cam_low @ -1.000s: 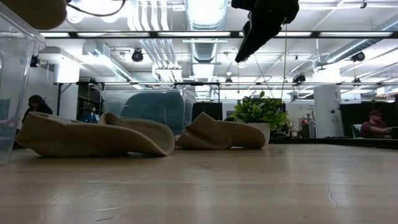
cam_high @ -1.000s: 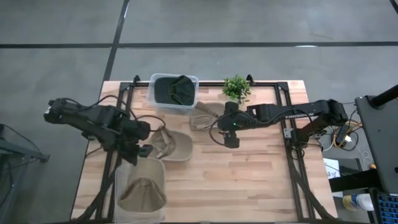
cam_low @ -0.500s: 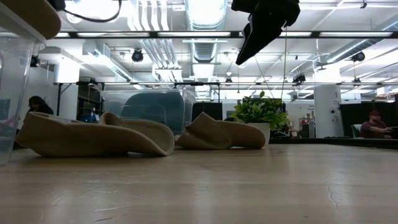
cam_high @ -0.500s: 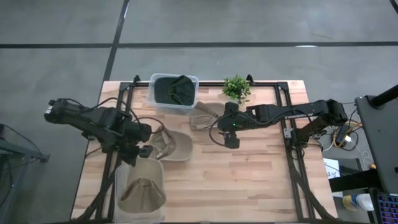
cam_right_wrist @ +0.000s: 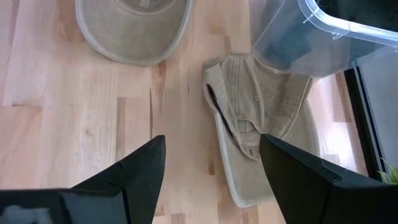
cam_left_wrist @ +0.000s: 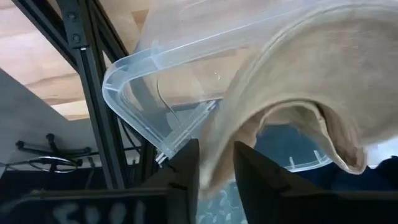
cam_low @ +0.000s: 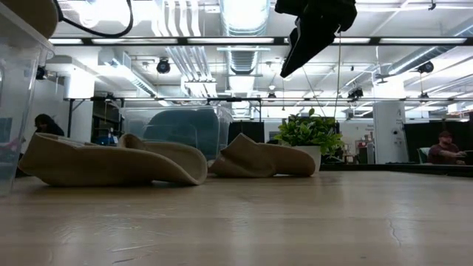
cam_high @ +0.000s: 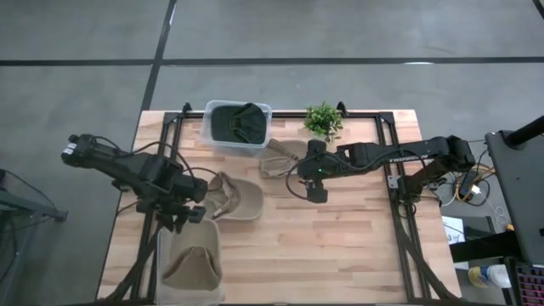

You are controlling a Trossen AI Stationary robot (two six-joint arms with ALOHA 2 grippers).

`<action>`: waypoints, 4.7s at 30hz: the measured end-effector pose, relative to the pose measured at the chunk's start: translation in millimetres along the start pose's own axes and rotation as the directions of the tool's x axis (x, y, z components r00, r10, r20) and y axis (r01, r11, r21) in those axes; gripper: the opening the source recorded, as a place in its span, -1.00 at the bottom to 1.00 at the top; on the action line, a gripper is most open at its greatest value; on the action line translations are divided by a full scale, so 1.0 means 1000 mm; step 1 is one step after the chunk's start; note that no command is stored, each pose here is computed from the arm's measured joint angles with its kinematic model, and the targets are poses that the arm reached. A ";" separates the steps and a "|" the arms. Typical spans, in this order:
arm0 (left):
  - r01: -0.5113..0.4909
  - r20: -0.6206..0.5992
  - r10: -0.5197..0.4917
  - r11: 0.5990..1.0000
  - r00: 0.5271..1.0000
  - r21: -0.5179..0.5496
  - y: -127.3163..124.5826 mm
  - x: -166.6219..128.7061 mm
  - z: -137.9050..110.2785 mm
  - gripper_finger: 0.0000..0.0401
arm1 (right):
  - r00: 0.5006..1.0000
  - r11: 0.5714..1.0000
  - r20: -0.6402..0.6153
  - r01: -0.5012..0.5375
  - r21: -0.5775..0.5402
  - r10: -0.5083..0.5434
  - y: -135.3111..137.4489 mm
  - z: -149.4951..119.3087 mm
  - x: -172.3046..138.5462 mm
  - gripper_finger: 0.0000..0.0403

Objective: Pick & Place hat
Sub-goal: Put the bottom brown cap in the bottom transparent bin, then put the top brown cap in the bottom transparent bin

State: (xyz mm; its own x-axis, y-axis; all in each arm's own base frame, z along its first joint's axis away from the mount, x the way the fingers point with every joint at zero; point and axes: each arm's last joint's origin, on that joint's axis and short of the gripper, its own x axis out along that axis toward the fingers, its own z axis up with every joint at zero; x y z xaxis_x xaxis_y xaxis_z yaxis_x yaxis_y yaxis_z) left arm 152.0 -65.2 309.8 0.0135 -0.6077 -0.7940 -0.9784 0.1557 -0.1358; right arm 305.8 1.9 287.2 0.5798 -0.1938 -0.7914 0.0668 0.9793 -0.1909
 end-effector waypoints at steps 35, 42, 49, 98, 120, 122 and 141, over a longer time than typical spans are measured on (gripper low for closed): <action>-0.122 0.542 -0.252 0.819 0.802 0.561 -0.006 -0.028 -0.006 -0.28 | 0.997 0.932 -0.079 0.018 0.362 0.011 0.006 -0.026 0.021 0.23; -0.201 0.605 -0.474 0.658 0.640 0.726 -0.024 -0.041 -0.013 -0.28 | 0.992 0.902 -0.126 0.044 0.429 0.012 0.009 -0.043 0.033 0.20; -0.433 0.764 -0.534 0.629 0.364 0.646 -0.035 -0.049 -0.010 -0.28 | 0.986 0.868 -0.168 0.074 0.491 0.011 0.011 -0.059 0.043 0.22; -0.539 0.820 -0.530 0.635 0.217 0.553 -0.042 -0.050 -0.008 -0.28 | 0.923 0.918 -0.081 0.359 -0.171 -0.376 0.012 -0.088 0.129 0.01; -0.486 0.803 -0.538 0.647 0.255 0.588 -0.042 -0.049 -0.008 -0.28 | 0.950 0.908 -0.018 0.292 -0.299 -0.312 0.038 -0.076 0.085 -0.94; -0.473 0.796 -0.542 0.645 0.271 0.600 -0.043 -0.049 -0.008 -0.28 | 0.955 0.904 -0.004 0.278 -0.324 -0.296 0.044 -0.076 0.076 -0.94; -0.258 0.715 -0.570 0.679 0.405 0.687 -0.044 -0.045 -0.011 -0.28 | 0.977 0.805 0.196 0.184 -0.564 -0.086 0.104 -0.074 0.017 -0.94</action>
State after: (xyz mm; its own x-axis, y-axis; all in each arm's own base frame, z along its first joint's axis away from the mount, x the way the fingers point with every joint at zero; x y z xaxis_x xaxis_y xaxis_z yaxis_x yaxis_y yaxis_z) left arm 192.2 -53.1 358.3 0.7104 0.2220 -0.6679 -0.5262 0.7978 -0.2945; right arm 262.8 96.1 211.3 0.7198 -0.2622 -0.6428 -0.2974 0.7203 -0.6267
